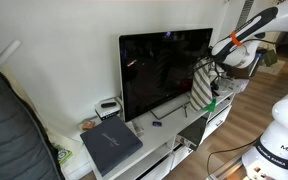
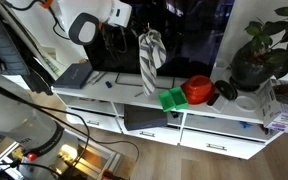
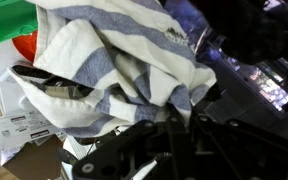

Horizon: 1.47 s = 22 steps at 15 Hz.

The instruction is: Move the grey towel to the left

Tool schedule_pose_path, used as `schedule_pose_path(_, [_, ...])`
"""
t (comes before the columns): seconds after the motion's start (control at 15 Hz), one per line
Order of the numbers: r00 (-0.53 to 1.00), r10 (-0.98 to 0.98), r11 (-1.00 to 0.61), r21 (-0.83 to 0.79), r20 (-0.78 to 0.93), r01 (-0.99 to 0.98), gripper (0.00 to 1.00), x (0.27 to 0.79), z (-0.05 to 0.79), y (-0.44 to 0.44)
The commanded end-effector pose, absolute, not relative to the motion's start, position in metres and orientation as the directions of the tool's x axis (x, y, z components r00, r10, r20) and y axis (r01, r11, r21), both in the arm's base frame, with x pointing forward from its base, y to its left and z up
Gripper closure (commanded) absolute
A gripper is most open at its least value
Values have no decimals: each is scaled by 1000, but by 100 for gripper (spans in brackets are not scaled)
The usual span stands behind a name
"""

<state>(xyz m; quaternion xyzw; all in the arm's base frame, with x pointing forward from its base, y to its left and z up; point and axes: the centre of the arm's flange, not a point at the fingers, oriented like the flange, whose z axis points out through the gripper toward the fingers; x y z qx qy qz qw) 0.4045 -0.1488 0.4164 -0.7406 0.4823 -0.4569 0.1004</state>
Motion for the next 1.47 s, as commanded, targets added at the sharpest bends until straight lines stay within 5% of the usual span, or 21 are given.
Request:
schedule_pose_path(0.0, [117,-806,-515,-589,580,-623,98,405,416,-149])
schedule_pose_path(1.4, [395,-783,-622,-625,481,-471,98,421,410,11])
